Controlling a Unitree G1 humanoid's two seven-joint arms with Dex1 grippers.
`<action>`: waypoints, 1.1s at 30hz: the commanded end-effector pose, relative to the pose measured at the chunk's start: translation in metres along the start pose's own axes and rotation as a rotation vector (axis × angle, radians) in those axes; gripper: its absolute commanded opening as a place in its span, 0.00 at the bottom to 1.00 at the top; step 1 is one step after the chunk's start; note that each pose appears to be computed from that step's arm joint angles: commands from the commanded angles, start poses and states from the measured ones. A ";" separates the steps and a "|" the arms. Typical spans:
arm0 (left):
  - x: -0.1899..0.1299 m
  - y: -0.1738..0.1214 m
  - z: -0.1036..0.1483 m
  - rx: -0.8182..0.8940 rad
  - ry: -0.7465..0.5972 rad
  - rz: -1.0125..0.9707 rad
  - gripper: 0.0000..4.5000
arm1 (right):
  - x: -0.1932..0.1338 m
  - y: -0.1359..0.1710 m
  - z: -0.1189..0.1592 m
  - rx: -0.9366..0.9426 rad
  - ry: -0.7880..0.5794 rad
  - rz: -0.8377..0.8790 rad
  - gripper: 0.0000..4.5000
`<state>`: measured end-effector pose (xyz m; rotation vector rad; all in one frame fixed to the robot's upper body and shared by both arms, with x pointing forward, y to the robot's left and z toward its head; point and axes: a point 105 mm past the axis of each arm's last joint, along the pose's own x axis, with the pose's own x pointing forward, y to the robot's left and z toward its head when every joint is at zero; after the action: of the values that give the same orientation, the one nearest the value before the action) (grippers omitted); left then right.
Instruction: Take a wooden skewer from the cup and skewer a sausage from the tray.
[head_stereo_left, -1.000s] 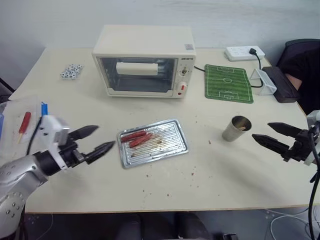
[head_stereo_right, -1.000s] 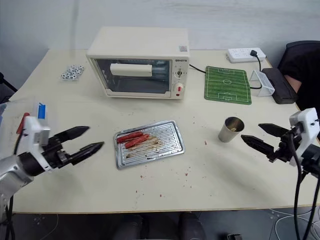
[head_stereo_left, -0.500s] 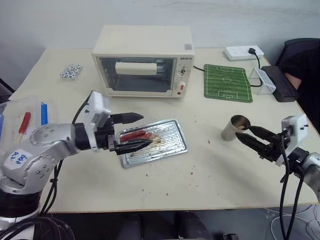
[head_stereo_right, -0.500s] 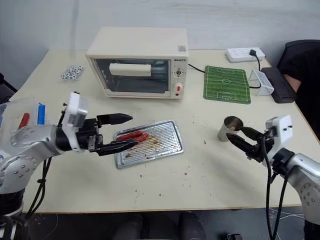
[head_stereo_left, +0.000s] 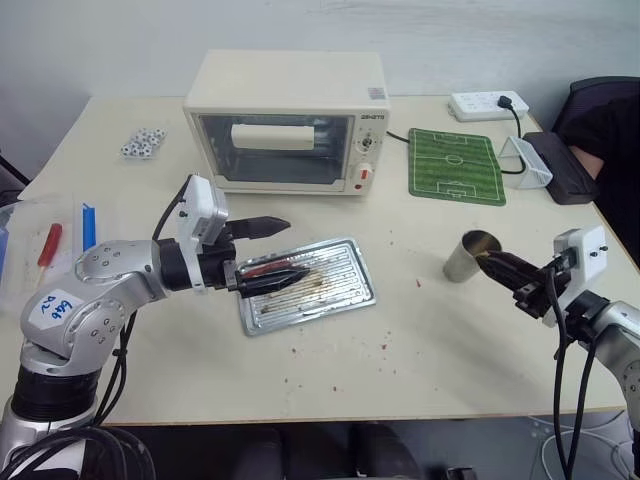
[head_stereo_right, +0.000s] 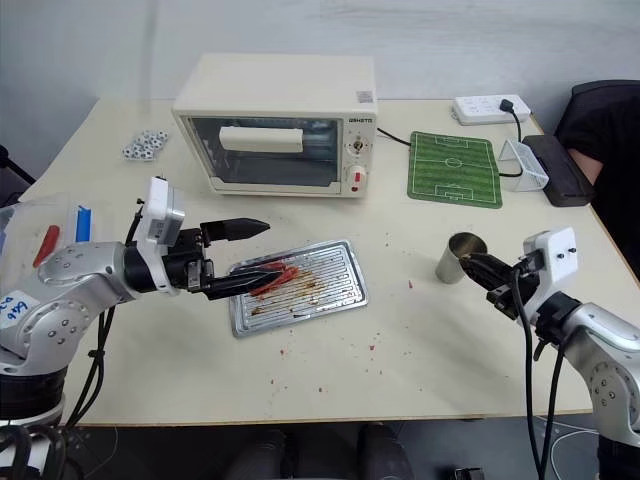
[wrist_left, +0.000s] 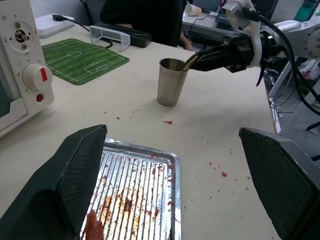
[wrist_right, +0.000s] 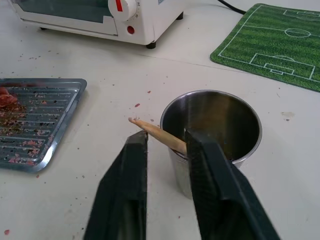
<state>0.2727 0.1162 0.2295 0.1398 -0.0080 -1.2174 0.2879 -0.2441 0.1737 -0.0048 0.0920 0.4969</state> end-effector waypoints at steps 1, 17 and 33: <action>0.001 -0.001 0.011 0.056 -0.027 -0.003 1.00 | -0.003 0.000 0.008 -0.025 -0.033 -0.012 0.14; 0.007 0.002 0.014 0.082 -0.040 -0.005 1.00 | -0.001 -0.003 0.017 -0.002 -0.077 -0.022 0.02; 0.022 0.004 0.015 0.082 -0.098 -0.042 1.00 | -0.018 -0.001 0.106 -0.136 -0.104 0.061 0.01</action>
<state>0.2843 0.0974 0.2366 0.1246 -0.0982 -1.2560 0.2910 -0.2482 0.2577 -0.0911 0.0046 0.5425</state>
